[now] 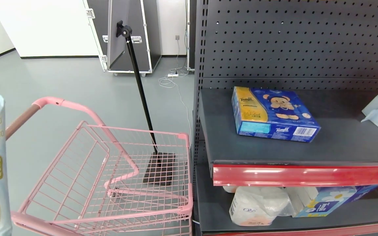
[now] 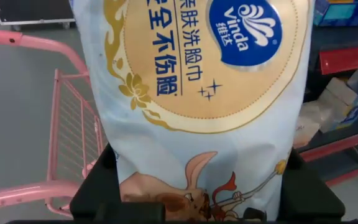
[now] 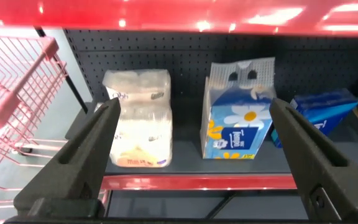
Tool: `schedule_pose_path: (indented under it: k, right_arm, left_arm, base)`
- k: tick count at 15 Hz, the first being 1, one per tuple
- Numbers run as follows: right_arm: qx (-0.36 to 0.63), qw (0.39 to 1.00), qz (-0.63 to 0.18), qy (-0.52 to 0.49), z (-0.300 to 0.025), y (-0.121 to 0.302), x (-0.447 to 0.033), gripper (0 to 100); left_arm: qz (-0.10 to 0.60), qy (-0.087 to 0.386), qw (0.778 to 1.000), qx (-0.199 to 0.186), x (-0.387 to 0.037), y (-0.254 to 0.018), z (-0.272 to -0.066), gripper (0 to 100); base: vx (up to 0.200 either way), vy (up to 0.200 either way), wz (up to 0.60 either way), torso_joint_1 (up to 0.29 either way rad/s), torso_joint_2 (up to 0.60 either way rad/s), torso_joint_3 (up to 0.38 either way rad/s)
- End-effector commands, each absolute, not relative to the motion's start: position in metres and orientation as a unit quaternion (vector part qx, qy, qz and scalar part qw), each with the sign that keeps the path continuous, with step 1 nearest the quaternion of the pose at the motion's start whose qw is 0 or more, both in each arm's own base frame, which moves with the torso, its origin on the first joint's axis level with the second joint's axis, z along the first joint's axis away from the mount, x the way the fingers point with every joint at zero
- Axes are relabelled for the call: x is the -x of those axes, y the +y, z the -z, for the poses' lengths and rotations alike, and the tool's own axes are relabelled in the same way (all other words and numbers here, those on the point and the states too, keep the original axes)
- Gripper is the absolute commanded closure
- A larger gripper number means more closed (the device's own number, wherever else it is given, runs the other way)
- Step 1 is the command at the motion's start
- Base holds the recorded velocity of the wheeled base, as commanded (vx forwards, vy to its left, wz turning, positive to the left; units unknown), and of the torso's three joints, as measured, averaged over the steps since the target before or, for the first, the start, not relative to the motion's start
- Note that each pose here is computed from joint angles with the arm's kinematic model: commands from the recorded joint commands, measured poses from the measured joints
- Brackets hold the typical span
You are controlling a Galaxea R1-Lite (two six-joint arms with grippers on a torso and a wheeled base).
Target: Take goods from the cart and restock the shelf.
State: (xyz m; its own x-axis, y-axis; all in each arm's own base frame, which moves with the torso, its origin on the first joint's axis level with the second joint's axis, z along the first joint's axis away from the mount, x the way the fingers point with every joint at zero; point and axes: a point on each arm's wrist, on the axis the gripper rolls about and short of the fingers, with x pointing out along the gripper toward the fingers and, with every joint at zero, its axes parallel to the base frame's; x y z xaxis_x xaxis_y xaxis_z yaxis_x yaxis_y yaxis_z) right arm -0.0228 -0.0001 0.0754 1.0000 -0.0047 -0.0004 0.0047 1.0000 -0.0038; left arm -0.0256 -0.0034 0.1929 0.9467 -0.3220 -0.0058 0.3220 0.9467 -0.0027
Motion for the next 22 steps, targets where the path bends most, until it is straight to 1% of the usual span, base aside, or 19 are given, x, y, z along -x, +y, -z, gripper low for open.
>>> schedule_pose_path:
  k: [1, 5, 11, 17, 19, 21, 22]
  right_arm:
    - [0.002, 1.0, 0.002, 0.0, -0.075, 0.0, 0.023, 0]
    - [0.002, 1.0, 0.002, 0.0, -0.075, 0.0, 0.023, 0]
    - [0.002, 1.0, 0.002, 0.0, -0.075, 0.0, 0.023, 0]
    - [0.002, 1.0, 0.002, 0.0, -0.075, 0.0, 0.023, 0]
    - [0.002, 1.0, 0.001, 0.0, -0.075, 0.0, 0.023, 0]
    - [0.002, 1.0, 0.001, 0.0, -0.075, 0.0, 0.023, 0]
    - [0.002, 1.0, 0.001, 0.0, -0.075, 0.0, 0.023, 0]
  left_arm:
    - [0.164, -0.007, 0.986, 0.0, 0.03, -0.003, -0.192, 100]
    - [0.164, -0.003, 0.986, 0.0, 0.025, -0.003, -0.197, 100]
    - [0.172, -0.015, 0.985, -0.003, 0.015, -0.004, -0.205, 100]
    - [0.171, -0.018, 0.985, -0.004, 0.016, -0.004, -0.206, 100]
    - [0.171, -0.018, 0.985, -0.014, 0.016, -0.004, -0.204, 100]
    - [0.171, -0.018, 0.985, -0.016, 0.016, -0.004, -0.203, 100]
    - [0.171, -0.017, 0.985, -0.016, 0.016, -0.004, -0.203, 100]
  base:
    - [0.0, 0.0, 0.0, 0.193, -0.57, -0.373]
    - [0.0, 0.0, 0.0, 0.222, -0.58, -0.37]
    - [0.0, 0.0, 0.0, 0.17, -0.4, -0.246]
    - [0.0, 0.0, 0.0, 0.157, -0.36, -0.212]
    - [0.0, 0.0, 0.0, 0.156, -0.35, -0.203]
    - [0.0, 0.0, 0.0, 0.021, -0.04, -0.028]
    - [0.0, -0.2, 0.0, 0.017, -0.02, -0.007]
